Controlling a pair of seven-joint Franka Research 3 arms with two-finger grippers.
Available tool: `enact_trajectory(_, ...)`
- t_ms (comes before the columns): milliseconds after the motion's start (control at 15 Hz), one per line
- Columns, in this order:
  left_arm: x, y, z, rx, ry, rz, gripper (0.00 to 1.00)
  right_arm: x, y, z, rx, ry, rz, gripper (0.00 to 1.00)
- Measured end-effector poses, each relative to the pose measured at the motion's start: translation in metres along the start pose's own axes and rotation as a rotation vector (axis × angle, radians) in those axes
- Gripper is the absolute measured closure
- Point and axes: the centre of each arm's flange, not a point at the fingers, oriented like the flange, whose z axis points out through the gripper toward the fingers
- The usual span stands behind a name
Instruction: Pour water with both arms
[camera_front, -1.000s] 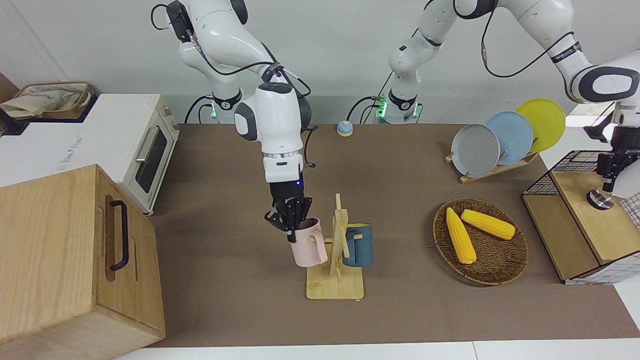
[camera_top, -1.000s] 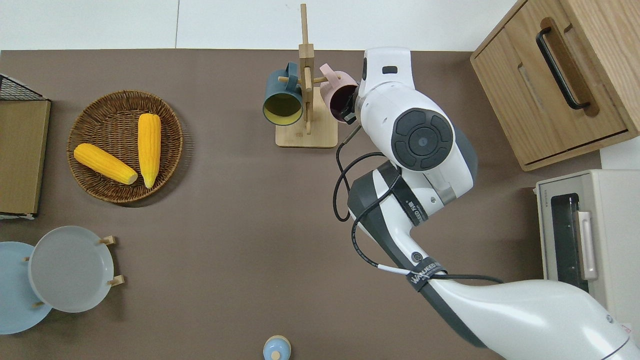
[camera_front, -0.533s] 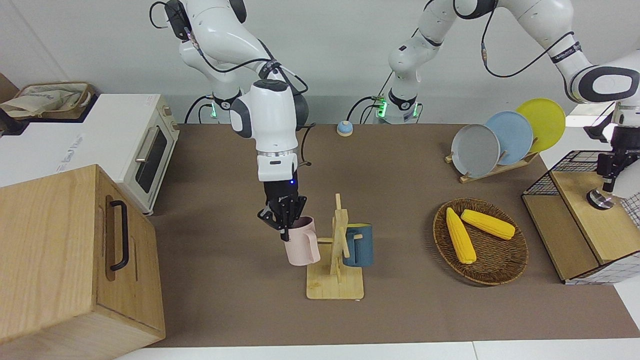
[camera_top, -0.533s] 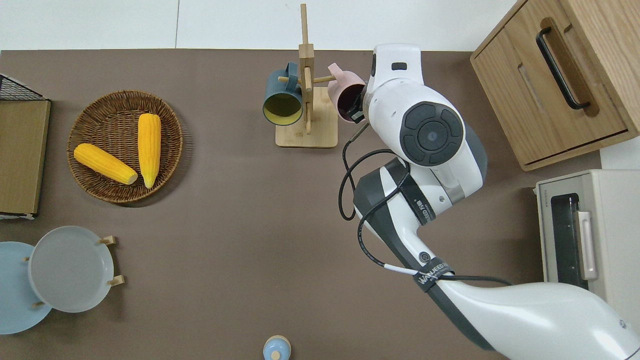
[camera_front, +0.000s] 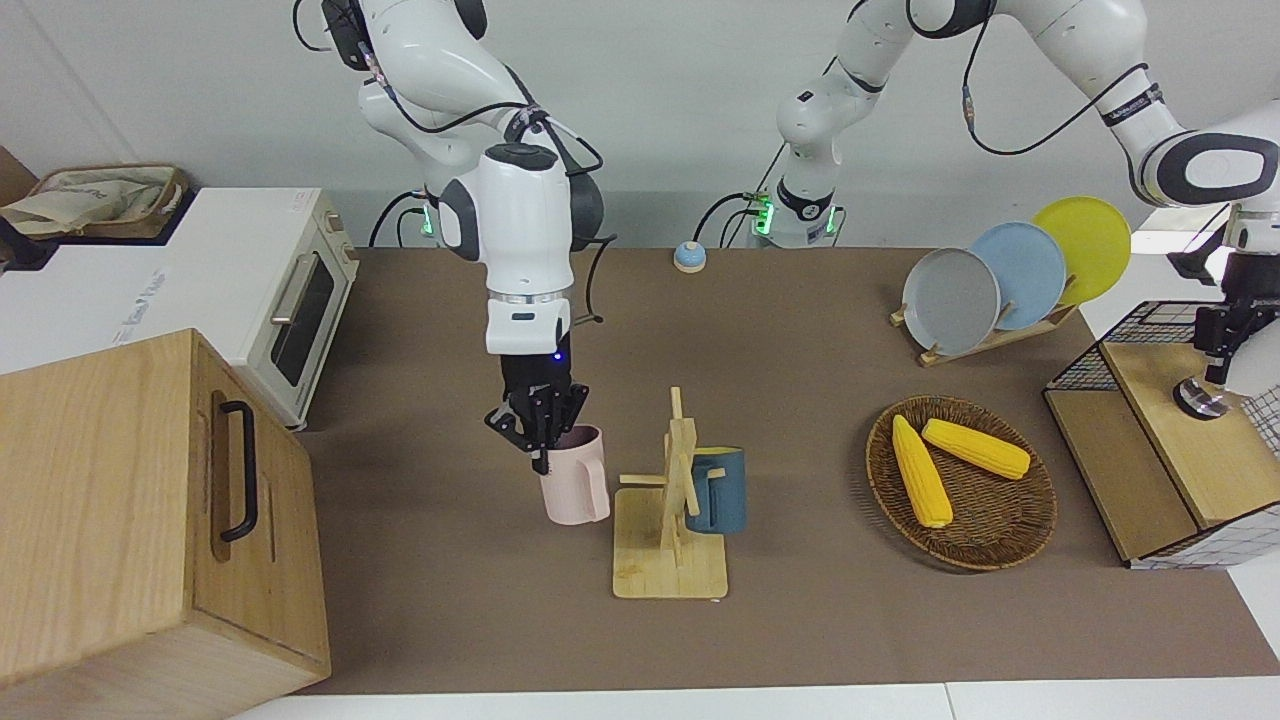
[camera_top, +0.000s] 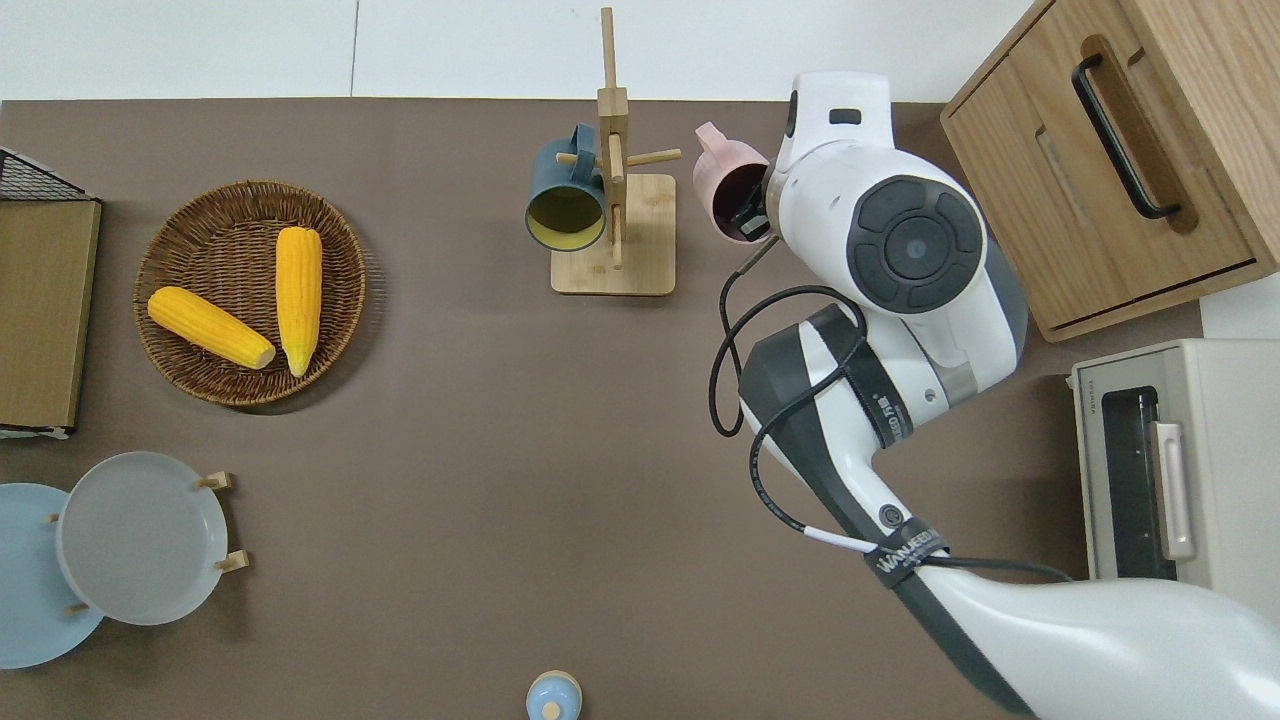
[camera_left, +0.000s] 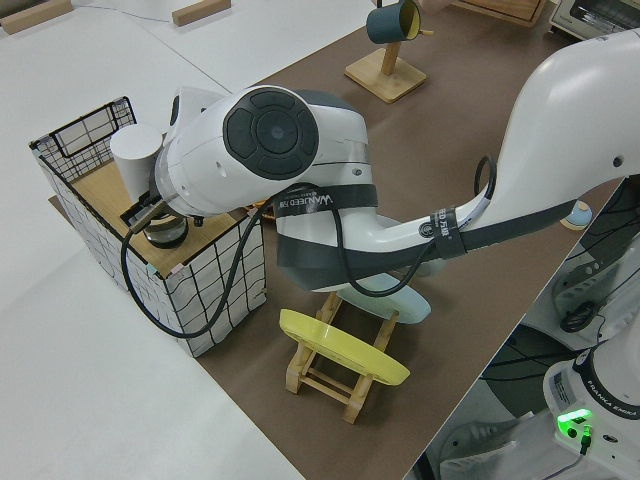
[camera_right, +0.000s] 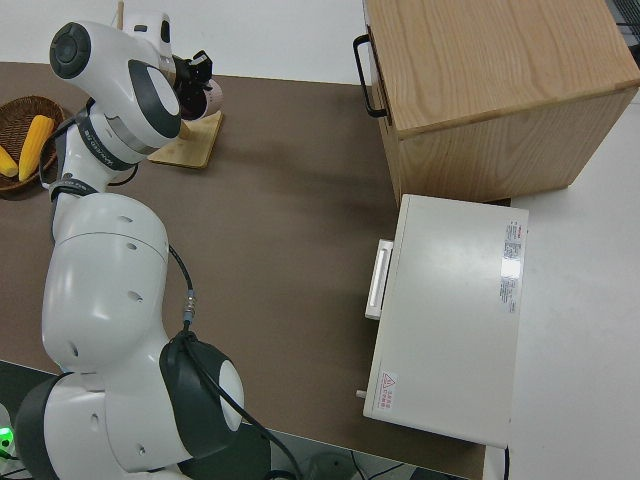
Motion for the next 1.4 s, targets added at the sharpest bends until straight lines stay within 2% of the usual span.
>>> enact_trajectory(133, 0.0, 0.0, 0.0, 0.0, 0.0, 0.0, 0.35, -0.008, 0.016, -0.005, -0.008, -0.009, 0.003, 0.95)
enact_trajectory(267, 0.0, 0.0, 0.0, 0.0, 0.0, 0.0, 0.35, -0.018, 0.031, -0.009, -0.012, -0.038, 0.009, 0.95)
enact_trajectory(533, 0.0, 0.0, 0.0, 0.0, 0.0, 0.0, 0.35, -0.037, 0.048, -0.019, 0.056, -0.09, 0.095, 0.95)
enact_trajectory(800, 0.0, 0.0, 0.0, 0.0, 0.0, -0.003, 0.35, -0.063, 0.067, -0.028, 0.135, -0.179, 0.195, 0.95)
enact_trajectory(1000, 0.001, 0.0, 0.0, 0.001, 0.001, -0.035, 0.35, -0.085, 0.084, -0.039, 0.179, -0.25, 0.258, 0.95)
enact_trajectory(1133, 0.003, 0.005, 0.002, -0.003, -0.001, -0.047, 0.35, -0.096, 0.089, -0.047, 0.239, -0.283, 0.309, 0.95)
enact_trajectory(1267, 0.009, 0.012, 0.003, -0.003, -0.005, -0.044, 0.35, -0.104, 0.086, -0.055, 0.312, -0.33, 0.397, 0.95)
enact_trajectory(1400, 0.017, 0.016, 0.0, 0.01, -0.009, -0.045, 0.35, -0.104, 0.075, -0.065, 0.373, -0.375, 0.498, 0.95)
